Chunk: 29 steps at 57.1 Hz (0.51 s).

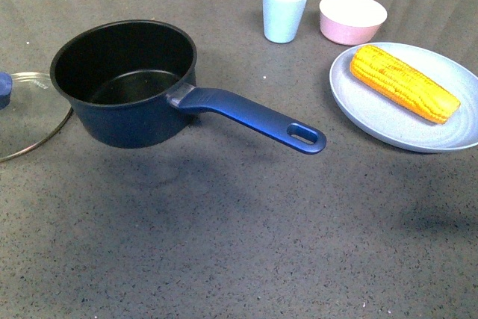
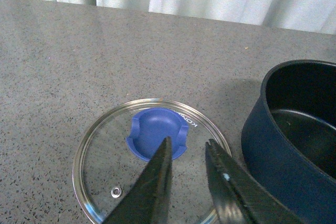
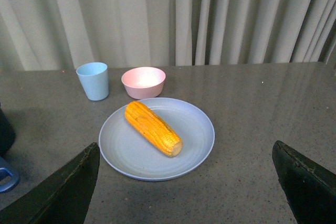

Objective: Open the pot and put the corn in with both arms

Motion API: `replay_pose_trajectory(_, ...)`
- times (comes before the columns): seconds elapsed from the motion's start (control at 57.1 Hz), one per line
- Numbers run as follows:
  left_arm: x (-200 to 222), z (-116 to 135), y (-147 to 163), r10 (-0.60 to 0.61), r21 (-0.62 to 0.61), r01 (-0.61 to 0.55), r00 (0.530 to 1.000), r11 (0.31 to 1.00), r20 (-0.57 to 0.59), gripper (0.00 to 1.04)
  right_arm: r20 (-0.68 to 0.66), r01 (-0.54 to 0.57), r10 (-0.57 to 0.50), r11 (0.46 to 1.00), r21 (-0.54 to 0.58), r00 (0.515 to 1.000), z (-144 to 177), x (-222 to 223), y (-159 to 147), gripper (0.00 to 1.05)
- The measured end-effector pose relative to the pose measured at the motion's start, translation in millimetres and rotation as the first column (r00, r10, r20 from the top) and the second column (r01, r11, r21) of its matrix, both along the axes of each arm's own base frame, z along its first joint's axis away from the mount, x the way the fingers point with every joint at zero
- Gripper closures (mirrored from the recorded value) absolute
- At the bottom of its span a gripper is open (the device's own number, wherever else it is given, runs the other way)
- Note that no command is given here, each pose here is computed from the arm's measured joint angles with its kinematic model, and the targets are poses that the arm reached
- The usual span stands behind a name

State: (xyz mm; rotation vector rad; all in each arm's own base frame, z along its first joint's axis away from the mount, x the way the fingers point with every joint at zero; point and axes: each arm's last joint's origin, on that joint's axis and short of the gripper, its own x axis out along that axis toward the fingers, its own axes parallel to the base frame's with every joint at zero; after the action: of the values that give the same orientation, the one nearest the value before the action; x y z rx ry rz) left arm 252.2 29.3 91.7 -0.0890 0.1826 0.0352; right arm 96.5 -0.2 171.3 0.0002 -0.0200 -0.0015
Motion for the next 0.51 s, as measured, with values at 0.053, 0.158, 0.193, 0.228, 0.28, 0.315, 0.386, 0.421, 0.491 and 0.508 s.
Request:
replay_pose_trajectory(0.053, -1, 0, 0, 0.001, -0.001, -0.001, 1.0, 1.0, -0.002, 0.95, 0.0, 0.0, 0.0, 1.0, 0.0, 1.0, 0, 0, 0, 0.09)
replay_pose_trajectory(0.158, -34, 15, -18, 0.017, 0.044, -0.017, 1.0, 0.999, 0.007, 1.03, 0.001, 0.0, 0.0, 1.0, 0.0, 1.0, 0, 0, 0, 0.09)
replay_pose_trajectory(0.193, -54, 25, -25, -0.026, 0.055, 0.024, 0.999, 0.998, 0.041, 1.03, -0.002, 0.0, 0.0, 1.0, 0.0, 1.0, 0, 0, 0, 0.09)
replay_pose_trajectory(0.228, -65, 32, -29, -0.051, 0.061, 0.046, 0.996, 0.997, 0.071, 1.03, -0.004, -0.003, 0.003, 1.0, 0.0, 1.0, 0, 0, 0, 0.09)
replay_pose_trajectory(0.28, -76, 41, -29, -0.049, 0.069, 0.041, 0.991, 0.997, 0.121, 1.03, 0.001, -0.003, 0.003, 1.0, 0.0, 1.0, 0, 0, 0, 0.09)
replay_pose_trajectory(0.315, -80, 48, -29, -0.034, 0.072, 0.023, 0.988, 0.997, 0.149, 1.03, 0.002, 0.0, 0.0, 1.0, 0.0, 1.0, 0, 0, 0, 0.09)
replay_pose_trajectory(0.386, -85, 52, -29, -0.04, 0.075, 0.028, 0.986, 0.997, 0.163, 1.03, 0.001, 0.0, 0.0, 1.0, 0.0, 1.0, 0, 0, 0, 0.09)
replay_pose_trajectory(0.421, -86, 55, -30, -0.046, 0.077, 0.033, 0.985, 0.996, 0.165, 1.03, 0.002, 0.0, 0.0, 1.0, 0.0, 1.0, 0, 0, 0, 0.09)
replay_pose_trajectory(0.491, -90, 58, -29, -0.04, 0.078, 0.027, 0.984, 0.997, 0.171, 1.03, 0.001, 0.0, 0.0, 1.0, 0.0, 1.0, 0, 0, 0, 0.09)
replay_pose_trajectory(0.508, -91, 60, -29, -0.039, 0.078, 0.026, 0.984, 0.997, 0.175, 1.03, 0.001, 0.0, 0.0, 1.0, 0.0, 1.0, 0, 0, 0, 0.09)
